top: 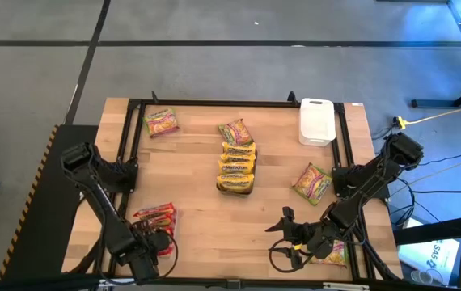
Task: Sort Maruchan noodles
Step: Put the red noodle pack into the transparent bin, then put the green noodle pack into the white bin
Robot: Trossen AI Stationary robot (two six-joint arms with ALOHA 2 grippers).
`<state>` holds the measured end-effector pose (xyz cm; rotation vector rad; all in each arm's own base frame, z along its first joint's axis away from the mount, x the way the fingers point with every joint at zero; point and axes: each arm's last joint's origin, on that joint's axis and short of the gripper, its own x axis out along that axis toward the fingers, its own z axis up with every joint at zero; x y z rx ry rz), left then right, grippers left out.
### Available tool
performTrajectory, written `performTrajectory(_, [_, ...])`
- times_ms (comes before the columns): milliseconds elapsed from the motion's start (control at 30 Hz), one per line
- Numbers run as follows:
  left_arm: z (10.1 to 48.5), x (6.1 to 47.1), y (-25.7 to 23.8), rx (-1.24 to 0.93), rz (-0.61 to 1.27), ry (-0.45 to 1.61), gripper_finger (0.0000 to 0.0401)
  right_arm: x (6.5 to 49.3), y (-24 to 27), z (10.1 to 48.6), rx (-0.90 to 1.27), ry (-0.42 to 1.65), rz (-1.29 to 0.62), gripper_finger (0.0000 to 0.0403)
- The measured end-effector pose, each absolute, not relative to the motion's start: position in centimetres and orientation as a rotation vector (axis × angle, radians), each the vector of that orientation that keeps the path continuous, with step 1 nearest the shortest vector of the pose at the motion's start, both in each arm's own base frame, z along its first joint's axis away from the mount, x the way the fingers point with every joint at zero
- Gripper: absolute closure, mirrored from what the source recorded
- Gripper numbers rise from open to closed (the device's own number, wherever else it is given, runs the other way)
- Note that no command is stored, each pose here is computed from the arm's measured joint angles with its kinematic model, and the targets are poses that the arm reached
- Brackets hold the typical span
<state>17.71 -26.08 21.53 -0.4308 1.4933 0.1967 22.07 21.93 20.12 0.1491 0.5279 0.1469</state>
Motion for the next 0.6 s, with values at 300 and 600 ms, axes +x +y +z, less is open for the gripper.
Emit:
performTrajectory(300, [25.8, 17.9, -24.5, -0.553, 0.118, 1.376, 0.0169, 22.1, 21.9, 20.1, 0.149, 0.529, 0.149, 0.015])
performTrajectory(600, [28.2, 18.7, -26.9, -0.726, -0.108, 1.07, 0.0169, 22.1, 21.9, 20.1, 0.155, 0.53, 0.148, 0.015])
